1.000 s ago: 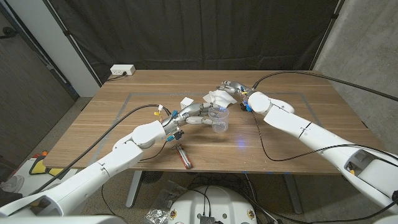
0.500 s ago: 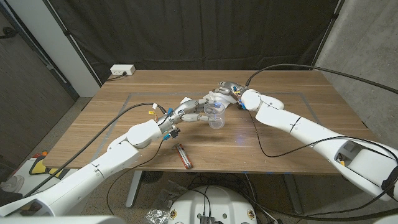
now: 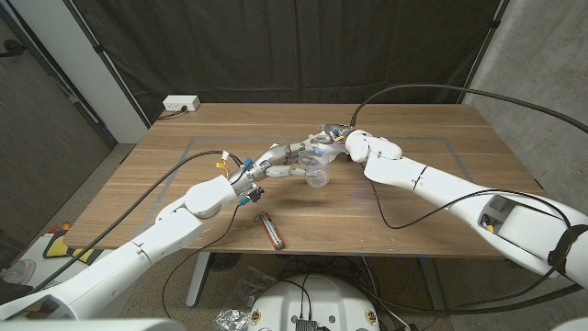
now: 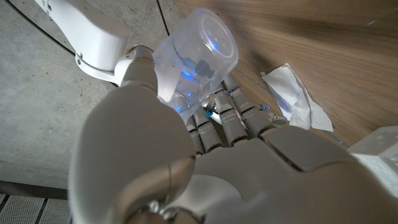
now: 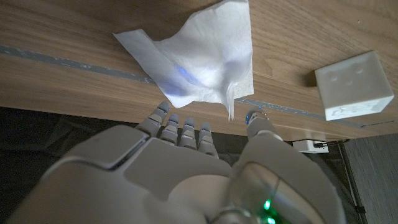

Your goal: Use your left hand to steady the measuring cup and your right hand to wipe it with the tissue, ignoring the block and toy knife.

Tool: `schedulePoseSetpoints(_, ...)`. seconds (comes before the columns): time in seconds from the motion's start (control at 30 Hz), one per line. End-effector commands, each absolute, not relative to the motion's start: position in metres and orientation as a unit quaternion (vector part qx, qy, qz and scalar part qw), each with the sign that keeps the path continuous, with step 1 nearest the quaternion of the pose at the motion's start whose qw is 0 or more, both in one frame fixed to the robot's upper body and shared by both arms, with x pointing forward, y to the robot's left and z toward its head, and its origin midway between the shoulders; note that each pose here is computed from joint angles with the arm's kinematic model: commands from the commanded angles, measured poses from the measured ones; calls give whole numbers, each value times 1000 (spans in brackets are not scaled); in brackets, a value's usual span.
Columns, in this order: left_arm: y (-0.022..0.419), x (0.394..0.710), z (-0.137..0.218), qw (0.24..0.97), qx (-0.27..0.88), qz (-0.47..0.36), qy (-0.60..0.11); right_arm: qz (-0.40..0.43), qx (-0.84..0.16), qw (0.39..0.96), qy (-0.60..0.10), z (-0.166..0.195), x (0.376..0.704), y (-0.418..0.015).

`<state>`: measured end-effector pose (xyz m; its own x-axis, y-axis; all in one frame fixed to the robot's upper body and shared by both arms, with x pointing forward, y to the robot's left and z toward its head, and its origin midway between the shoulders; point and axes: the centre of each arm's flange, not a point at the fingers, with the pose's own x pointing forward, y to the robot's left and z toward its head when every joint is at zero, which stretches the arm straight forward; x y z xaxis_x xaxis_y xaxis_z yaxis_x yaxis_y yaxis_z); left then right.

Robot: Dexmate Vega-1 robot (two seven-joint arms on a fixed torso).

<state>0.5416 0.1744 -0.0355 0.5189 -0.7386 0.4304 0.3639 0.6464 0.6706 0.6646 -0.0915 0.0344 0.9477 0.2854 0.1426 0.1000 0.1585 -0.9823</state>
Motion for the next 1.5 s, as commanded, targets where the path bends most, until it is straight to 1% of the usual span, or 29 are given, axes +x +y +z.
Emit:
schedulePoseSetpoints(0.03, 178, 546, -34, 833, 258, -331, -360, 42, -702, 702, -112, 28, 675, -83)
schedulePoseSetpoints(0.43, 180, 551, -32, 834, 256, -332, -358, 37, -722, 685, -87, 22, 684, -82)
schedulePoseSetpoints(1.07, 181, 557, -29, 834, 252, -333, -359, 32, -744, 663, -75, 15, 691, -81)
schedulePoseSetpoints(1.27, 180, 558, -28, 834, 252, -335, -359, 20, -746, 659, -93, 13, 690, -84)
schedulePoseSetpoints(1.5, 179, 558, -28, 834, 253, -336, -358, -15, -730, 664, -162, 10, 681, -89)
